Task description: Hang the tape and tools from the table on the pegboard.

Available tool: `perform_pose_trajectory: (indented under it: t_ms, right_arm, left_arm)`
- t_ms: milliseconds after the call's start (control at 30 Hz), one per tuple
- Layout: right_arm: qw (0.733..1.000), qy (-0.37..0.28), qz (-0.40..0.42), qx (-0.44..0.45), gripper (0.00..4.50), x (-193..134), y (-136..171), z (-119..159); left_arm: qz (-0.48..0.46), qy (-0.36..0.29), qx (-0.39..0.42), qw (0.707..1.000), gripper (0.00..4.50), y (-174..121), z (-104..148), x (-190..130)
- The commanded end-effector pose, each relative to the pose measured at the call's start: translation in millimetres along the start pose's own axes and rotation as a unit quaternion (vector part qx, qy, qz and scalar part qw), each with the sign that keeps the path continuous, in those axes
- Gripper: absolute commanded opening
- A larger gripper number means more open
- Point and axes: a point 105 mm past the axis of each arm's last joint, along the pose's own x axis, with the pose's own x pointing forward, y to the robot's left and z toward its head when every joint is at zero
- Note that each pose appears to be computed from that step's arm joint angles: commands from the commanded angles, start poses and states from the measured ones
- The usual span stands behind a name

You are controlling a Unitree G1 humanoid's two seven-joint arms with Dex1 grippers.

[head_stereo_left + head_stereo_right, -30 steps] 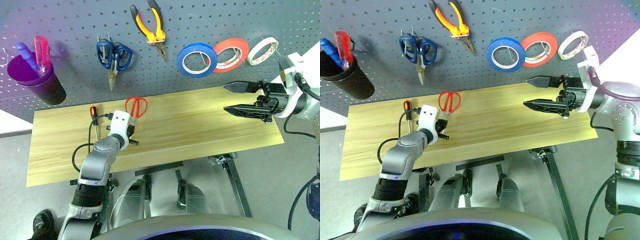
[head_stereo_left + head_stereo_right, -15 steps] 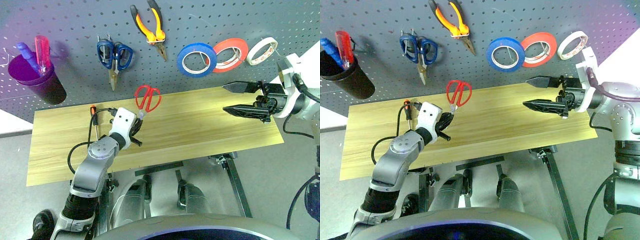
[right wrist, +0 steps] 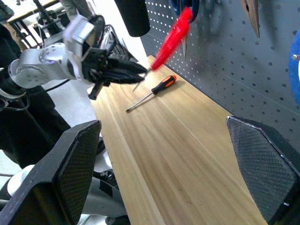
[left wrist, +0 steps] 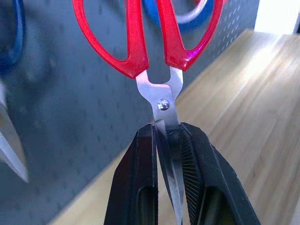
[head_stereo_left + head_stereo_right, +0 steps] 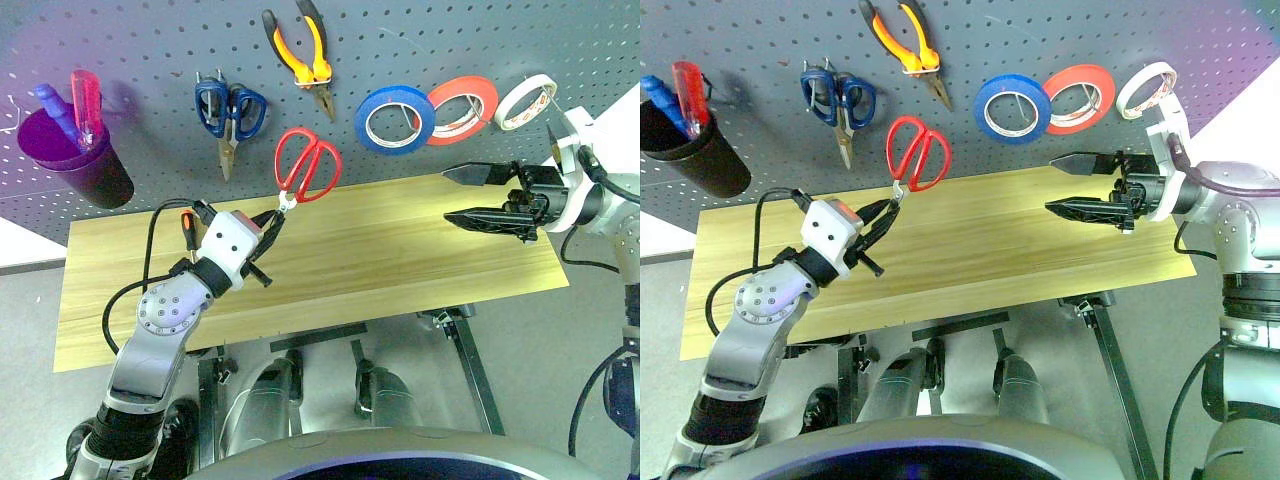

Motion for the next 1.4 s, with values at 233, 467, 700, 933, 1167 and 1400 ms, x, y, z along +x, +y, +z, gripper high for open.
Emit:
perform_pose_trajectory:
  t_ms: [233, 467, 700, 933, 1167, 1400]
  right_arm:
    - [1.000, 0.003, 0.006, -0.024, 4.50, -12, -3, 9]
    - [0.999, -0.019, 0.033, -0.021, 4.50, -16, 3, 16]
    - [0.998, -0.028, 0.055, -0.031, 4.50, -17, 12, 20]
    - [0.996, -0.051, 0.064, -0.041, 4.50, -24, 16, 45]
    - [0.994, -0.052, 0.076, -0.051, 4.50, -30, 25, 51]
    - [0.997, -0.034, 0.056, -0.052, 4.50, -38, 19, 48]
  left_arm:
    - [0.070, -0.057, 0.124, 0.988, 0.35, 17, 25, -27]
    - [0.114, -0.069, 0.170, 0.976, 0.35, 27, 35, -39]
    - [0.140, -0.062, 0.187, 0.970, 0.35, 33, 38, -45]
    - [0.145, -0.063, 0.198, 0.967, 0.35, 35, 41, -47]
    - [0.162, -0.065, 0.204, 0.963, 0.35, 39, 45, -48]
    - [0.193, -0.065, 0.221, 0.954, 0.35, 52, 48, -50]
